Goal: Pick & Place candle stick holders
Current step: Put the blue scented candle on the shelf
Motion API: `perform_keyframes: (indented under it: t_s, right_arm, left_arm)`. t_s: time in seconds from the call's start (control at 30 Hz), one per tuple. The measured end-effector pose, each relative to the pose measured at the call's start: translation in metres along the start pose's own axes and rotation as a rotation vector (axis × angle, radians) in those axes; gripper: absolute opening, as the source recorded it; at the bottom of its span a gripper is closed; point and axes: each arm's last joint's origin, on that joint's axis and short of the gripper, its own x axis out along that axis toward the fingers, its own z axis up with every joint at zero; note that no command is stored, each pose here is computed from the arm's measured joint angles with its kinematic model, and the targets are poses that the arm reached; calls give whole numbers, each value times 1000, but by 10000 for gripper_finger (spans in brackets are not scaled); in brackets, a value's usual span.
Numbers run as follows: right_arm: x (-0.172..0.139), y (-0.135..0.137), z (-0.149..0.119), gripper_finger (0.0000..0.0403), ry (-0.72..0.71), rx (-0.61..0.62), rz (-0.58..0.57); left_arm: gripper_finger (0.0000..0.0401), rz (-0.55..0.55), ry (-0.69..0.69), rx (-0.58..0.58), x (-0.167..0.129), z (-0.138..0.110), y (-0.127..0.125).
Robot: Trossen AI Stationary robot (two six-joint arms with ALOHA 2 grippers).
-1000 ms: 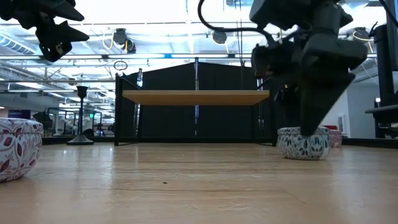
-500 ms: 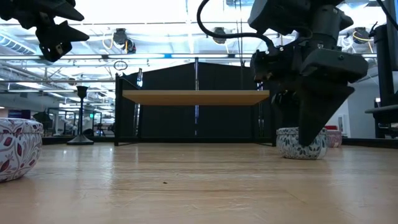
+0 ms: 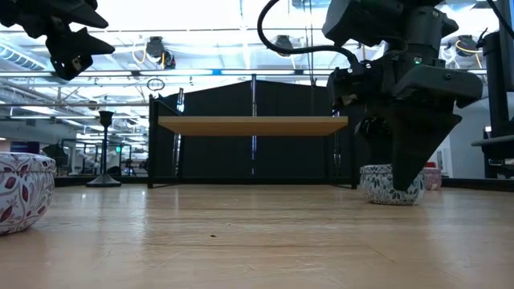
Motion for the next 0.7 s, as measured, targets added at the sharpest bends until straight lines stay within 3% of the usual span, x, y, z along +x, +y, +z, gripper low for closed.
perform_keyframes:
  t_s: [0.4,0.7]
  right_arm:
    - [-4,1,1,294,0,-4,1]
    - [-49,8,33,293,-35,-91,6]
  left_arm:
    - [170,0,0,-2,0,0,0]
    - [170,3,-2,-4,0,0,0]
